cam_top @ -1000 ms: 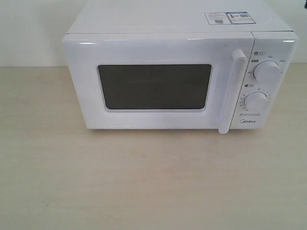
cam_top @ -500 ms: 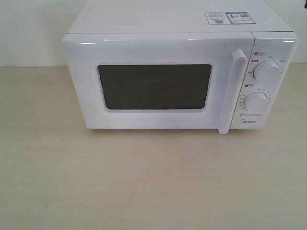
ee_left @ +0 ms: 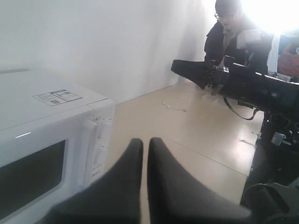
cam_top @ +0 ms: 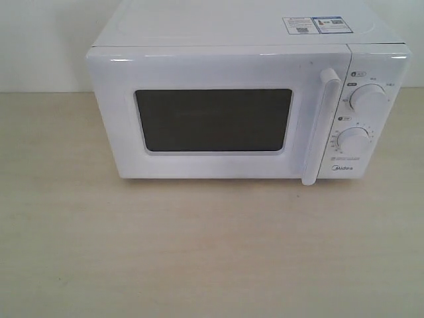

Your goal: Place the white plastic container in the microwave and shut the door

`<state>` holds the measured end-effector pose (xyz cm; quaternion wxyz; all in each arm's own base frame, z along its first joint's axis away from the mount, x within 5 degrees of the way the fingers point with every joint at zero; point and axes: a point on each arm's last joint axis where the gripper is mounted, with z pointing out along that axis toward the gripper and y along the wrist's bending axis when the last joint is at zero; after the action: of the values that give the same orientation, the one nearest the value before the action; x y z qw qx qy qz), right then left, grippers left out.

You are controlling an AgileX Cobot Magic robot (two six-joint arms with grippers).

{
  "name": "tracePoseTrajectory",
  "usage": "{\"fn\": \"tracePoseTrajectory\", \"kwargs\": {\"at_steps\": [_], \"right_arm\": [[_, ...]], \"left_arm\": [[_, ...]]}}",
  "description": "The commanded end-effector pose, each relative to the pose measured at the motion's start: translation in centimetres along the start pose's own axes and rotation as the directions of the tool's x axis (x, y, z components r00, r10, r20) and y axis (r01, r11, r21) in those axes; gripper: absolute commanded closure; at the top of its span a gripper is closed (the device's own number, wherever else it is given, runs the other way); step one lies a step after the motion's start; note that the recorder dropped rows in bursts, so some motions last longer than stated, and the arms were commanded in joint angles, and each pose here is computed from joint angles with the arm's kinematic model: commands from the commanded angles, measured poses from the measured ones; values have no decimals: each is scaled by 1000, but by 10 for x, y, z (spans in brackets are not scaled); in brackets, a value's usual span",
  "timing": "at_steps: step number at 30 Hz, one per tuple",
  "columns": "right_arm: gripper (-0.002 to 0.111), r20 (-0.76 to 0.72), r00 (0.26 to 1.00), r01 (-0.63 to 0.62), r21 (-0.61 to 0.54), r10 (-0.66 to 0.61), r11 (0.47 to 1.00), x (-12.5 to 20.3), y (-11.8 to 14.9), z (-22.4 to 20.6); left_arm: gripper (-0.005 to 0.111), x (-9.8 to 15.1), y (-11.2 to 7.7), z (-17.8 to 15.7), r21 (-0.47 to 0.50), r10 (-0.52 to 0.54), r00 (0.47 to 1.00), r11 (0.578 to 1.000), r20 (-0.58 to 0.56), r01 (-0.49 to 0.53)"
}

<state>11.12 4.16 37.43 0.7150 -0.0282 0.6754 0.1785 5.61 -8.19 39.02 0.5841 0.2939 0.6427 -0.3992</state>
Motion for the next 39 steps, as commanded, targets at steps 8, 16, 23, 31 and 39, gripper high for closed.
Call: {"fn": "tracePoseTrajectory", "kwargs": {"at_steps": [8,16,23,31,39], "right_arm": [[108,192,980,11,164,-43,986,36,-29,-66],[108,219,975,-22,229,-30,973,86,-37,-83],[108,159,987,-28,252,-13,967,117,-45,-81],[108,141,990,-26,275,-13,961,123,-49,-80],[108,155,984,-113,193,83,975,124,-43,-79]], "left_arm": [[102,1,0,0,5,-15,1000,1000,5,15],[102,1,0,0,5,-15,1000,1000,5,15],[102,1,0,0,5,-15,1000,1000,5,15],[102,1,0,0,4,-13,1000,1000,4,13],[102,1,0,0,4,-13,1000,1000,4,13]]}}
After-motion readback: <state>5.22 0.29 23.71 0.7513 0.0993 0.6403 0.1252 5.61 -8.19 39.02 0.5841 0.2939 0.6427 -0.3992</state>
